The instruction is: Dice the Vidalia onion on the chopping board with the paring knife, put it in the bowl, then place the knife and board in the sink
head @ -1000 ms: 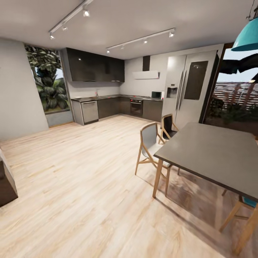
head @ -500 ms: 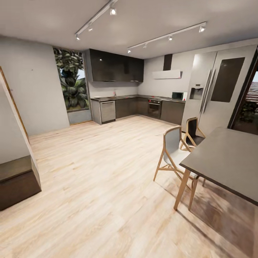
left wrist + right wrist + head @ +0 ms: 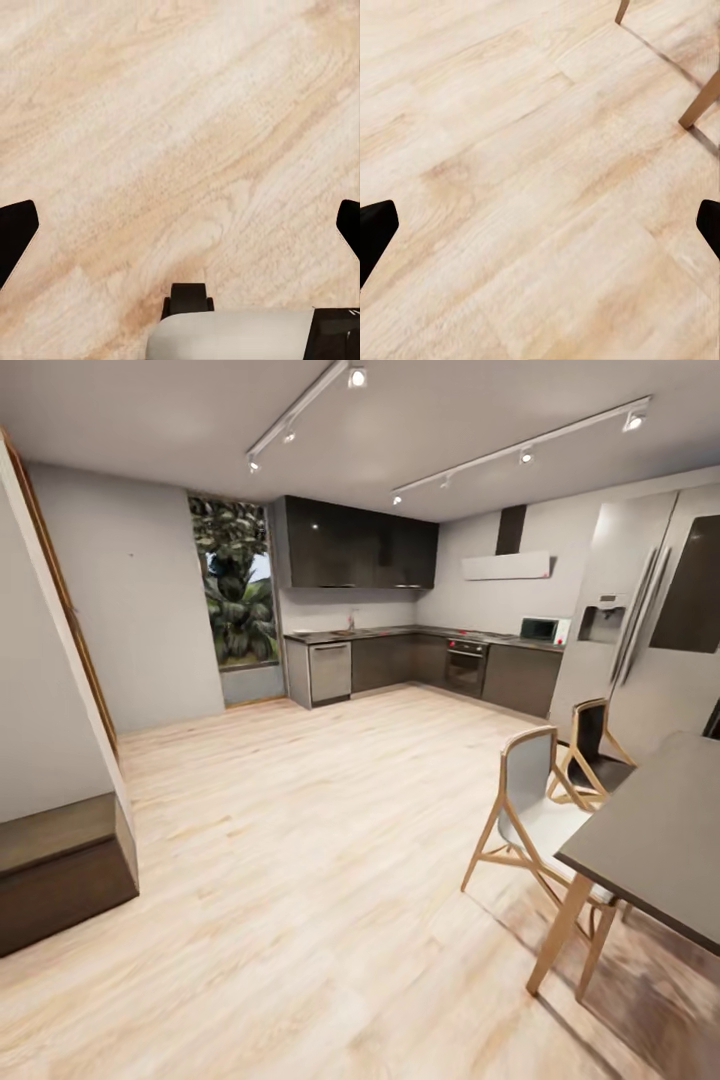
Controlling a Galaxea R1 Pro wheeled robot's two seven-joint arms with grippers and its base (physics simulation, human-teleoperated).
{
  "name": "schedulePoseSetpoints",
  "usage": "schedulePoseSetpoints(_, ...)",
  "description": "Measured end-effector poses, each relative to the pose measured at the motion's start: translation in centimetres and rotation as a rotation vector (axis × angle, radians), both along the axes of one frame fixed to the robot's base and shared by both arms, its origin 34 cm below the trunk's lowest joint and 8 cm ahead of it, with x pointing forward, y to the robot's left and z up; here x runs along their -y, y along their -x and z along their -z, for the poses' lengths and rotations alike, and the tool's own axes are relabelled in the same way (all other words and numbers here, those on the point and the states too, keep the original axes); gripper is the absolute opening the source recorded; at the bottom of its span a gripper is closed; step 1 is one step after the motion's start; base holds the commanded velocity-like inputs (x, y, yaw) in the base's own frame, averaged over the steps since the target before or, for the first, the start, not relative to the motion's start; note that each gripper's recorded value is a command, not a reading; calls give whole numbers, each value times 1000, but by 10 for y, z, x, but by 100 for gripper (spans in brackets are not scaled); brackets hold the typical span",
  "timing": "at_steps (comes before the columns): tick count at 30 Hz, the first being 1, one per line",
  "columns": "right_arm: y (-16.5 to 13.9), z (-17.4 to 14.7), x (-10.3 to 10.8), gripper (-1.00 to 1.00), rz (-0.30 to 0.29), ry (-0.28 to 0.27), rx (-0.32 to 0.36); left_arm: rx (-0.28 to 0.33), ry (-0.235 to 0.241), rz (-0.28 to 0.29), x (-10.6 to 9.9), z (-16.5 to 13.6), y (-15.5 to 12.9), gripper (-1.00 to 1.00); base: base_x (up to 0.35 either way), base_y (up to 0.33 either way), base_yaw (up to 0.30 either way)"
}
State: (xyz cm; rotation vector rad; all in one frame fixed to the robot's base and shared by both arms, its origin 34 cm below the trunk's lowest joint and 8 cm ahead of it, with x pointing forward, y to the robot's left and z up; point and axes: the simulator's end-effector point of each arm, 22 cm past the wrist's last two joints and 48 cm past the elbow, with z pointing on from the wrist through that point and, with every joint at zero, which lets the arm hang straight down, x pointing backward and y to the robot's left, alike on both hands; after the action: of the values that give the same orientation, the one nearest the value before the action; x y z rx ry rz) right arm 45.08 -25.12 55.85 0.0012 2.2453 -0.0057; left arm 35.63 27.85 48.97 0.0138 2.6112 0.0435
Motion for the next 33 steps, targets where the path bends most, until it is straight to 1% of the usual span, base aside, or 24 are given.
schedulePoseSetpoints(33,0,0,2,100,1,3,-1,-1,0,1,0,0,1,100,318,1,0)
